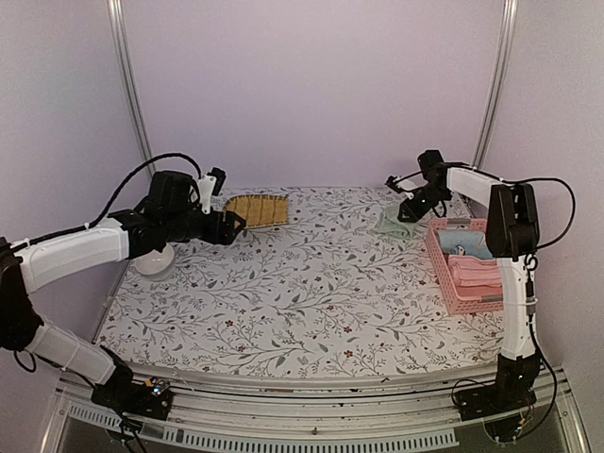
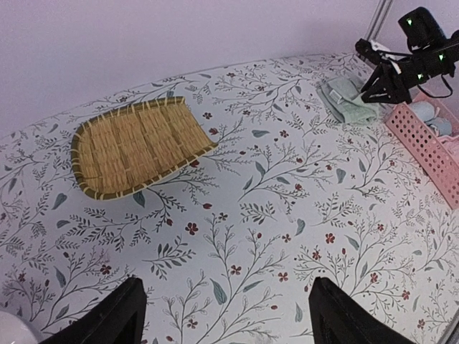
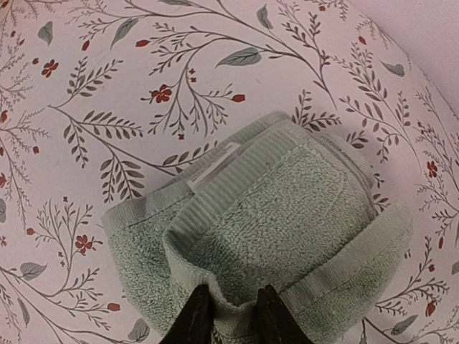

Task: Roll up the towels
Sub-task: Pick up the towel from the center of the board.

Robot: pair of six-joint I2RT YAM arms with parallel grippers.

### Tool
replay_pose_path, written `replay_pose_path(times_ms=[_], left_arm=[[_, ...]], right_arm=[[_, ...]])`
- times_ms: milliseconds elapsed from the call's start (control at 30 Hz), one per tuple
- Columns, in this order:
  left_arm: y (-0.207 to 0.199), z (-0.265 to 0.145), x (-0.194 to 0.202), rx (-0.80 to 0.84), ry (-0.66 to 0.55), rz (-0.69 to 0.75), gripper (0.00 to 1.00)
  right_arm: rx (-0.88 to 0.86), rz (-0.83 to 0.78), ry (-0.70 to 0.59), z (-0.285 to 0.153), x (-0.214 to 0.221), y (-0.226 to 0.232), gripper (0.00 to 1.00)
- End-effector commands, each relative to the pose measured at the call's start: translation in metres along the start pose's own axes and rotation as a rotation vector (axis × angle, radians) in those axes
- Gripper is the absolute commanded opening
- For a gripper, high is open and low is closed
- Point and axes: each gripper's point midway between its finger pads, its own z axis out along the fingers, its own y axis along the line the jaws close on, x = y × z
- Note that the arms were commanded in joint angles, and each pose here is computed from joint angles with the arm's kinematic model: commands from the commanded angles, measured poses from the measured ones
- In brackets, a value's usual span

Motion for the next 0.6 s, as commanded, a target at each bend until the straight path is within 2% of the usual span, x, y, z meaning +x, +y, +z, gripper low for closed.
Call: replay_pose_path(times_ms=[0,67,167,267,400,500,567], left_arm=[[-0.008,-0.007,-0.027,0.061,-0.1,-0.034,0.8],[-0.006,-0.003,-0.023,0.049,-0.083,-0.039,0.79],[-0.002,-0.001,-0.021,0.035,-0.074,-0.051,0.78],[-0.001,-0.001,-0.02,0.031,-0.079,-0.068,0.76],[0.003,-0.002,-0.023,0.017,-0.091,-0.09,0.75],[0.008,-0.002,-0.023,0.002,-0.094,-0.104,0.74],[0.009,-0.004,-0.025,0.003,-0.096,-0.111,0.73]], right_arm=[[-0.047,0.046,-0.028,0.01,-0.005,0.006,0.18],[-0.077,0.052,-0.048,0.005,-0.013,0.012,0.07],[-0.154,0.051,-0.096,-0.011,-0.031,0.03,0.03],[-0.238,-0.019,-0.237,-0.071,-0.081,0.07,0.02],[-0.43,-0.225,-0.464,-0.17,-0.143,0.166,0.02],[-0.582,-0.39,-0.642,-0.251,-0.163,0.229,0.02],[-0.663,-0.451,-0.759,-0.304,-0.17,0.25,0.02]])
